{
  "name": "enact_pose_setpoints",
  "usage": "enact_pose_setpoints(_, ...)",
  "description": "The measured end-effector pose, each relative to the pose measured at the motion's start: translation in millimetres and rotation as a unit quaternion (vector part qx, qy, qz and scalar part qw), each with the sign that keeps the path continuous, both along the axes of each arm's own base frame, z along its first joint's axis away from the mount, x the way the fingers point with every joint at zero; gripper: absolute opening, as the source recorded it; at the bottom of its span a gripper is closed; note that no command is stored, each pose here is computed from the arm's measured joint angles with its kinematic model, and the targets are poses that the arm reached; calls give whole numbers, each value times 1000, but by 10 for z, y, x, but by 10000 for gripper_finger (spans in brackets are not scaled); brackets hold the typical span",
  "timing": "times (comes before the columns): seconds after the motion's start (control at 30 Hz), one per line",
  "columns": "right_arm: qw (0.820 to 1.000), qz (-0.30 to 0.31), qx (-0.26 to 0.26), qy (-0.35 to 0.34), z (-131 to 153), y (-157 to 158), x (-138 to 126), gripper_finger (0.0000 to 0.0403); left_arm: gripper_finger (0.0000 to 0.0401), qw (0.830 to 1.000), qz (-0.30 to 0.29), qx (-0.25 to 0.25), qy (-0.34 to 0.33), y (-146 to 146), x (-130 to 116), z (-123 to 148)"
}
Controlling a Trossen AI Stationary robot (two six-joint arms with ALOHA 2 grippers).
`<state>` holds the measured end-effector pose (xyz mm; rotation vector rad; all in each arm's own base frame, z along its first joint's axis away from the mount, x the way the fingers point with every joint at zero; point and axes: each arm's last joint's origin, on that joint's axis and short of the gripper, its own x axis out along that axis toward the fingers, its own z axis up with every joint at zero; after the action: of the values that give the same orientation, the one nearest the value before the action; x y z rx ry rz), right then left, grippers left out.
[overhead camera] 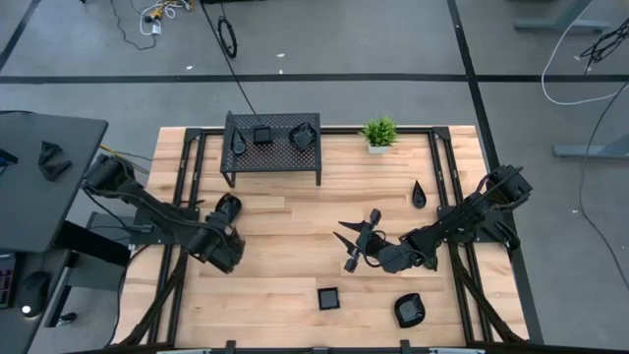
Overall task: Pick & Place Mini shaped plates
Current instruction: Stack the black drop shaped plate on top of the black drop shaped plates on the shelf
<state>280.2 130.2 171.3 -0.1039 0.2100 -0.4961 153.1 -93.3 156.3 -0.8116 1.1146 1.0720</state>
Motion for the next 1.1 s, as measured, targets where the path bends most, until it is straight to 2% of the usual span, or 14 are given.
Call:
enact_pose_setpoints(0.23, 1000, 0, 1, -1, 0, -1, 1, 148, 124, 999, 6, 1, -47, 19, -2, -133)
enact_pose_setpoints(0.9, 1000, -2, 1, -1, 0, -8, 4, 148, 9, 998, 4, 15, -58, 30, -1, -149)
enact_pose_setpoints(1.1, 1000, -2, 1, -1, 0, -8, 4, 148, 4, 998, -7, 17, -63, 19, 21, -125)
